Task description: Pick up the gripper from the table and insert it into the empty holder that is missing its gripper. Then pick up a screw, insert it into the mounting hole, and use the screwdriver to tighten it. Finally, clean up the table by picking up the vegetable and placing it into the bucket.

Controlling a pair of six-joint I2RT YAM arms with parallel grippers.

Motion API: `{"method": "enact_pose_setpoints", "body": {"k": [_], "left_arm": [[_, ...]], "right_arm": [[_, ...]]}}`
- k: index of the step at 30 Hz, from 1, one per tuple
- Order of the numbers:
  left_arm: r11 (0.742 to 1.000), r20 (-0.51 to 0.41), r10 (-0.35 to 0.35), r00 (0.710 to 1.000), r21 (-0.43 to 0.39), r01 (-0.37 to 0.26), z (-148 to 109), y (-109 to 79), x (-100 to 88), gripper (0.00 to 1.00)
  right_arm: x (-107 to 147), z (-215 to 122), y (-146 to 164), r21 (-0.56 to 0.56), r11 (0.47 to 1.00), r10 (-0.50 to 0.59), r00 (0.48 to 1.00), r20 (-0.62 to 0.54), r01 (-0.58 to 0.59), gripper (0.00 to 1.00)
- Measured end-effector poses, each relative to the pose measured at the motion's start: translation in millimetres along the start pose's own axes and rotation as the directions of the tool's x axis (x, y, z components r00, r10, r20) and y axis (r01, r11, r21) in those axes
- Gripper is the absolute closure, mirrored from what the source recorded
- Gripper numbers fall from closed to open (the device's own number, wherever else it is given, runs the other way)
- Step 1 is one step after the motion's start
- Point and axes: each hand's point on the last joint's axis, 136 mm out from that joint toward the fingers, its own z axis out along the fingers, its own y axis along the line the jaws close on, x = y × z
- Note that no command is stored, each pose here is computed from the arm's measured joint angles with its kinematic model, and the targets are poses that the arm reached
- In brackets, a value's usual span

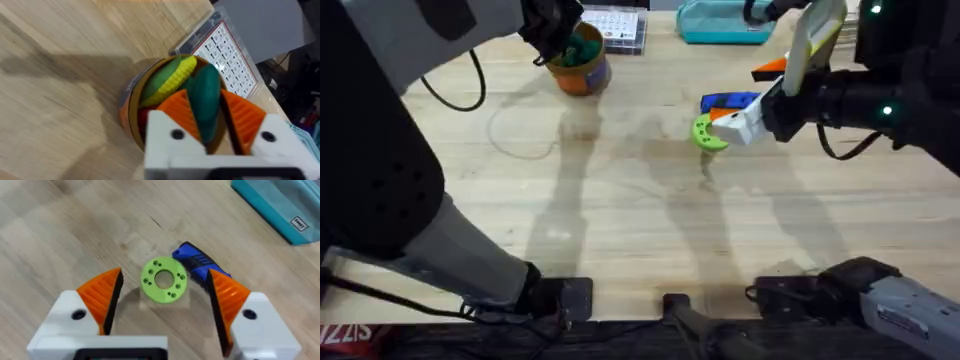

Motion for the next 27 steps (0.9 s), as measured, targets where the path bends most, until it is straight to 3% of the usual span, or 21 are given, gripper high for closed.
{"method": "enact_pose_setpoints", "body": {"k": [10,13,16,22,25,27], "left_arm": [[0.999,-0.021,-0.031,0.999,0.016,0.031,-0.1,-3.4,4.1,0.390],[1.000,-0.031,-0.010,0.999,0.023,0.011,-0.1,-4.5,5.8,0.242],[0.999,-0.043,0.033,0.999,0.028,-0.032,-1.2,-4.7,8.1,0.072],[0.984,-0.092,0.179,0.980,-0.001,-0.180,-35.6,6.2,11.9,0.051],[0.960,-0.103,0.280,0.955,0.000,-0.281,-70.4,11.2,8.6,0.051],[0.931,-0.116,0.363,0.924,-0.001,-0.366,-96.5,17.9,8.2,0.050]], "right_arm": [[14.0,18.4,0.9,-0.024,1.000,0.015,0.998,-0.068,-0.017,0.038],[16.4,21.2,1.1,-0.028,0.999,0.017,0.997,-0.079,-0.019,0.038],[16.5,21.4,1.1,-0.028,0.999,0.017,0.997,-0.079,-0.020,0.038],[16.5,21.4,1.1,-0.028,0.999,0.018,0.997,-0.079,-0.020,0.038],[16.5,21.4,1.1,-0.028,0.999,0.017,0.997,-0.080,-0.020,0.038],[16.3,21.4,1.0,-0.028,0.999,0.017,0.997,-0.079,-0.019,0.038]]}}
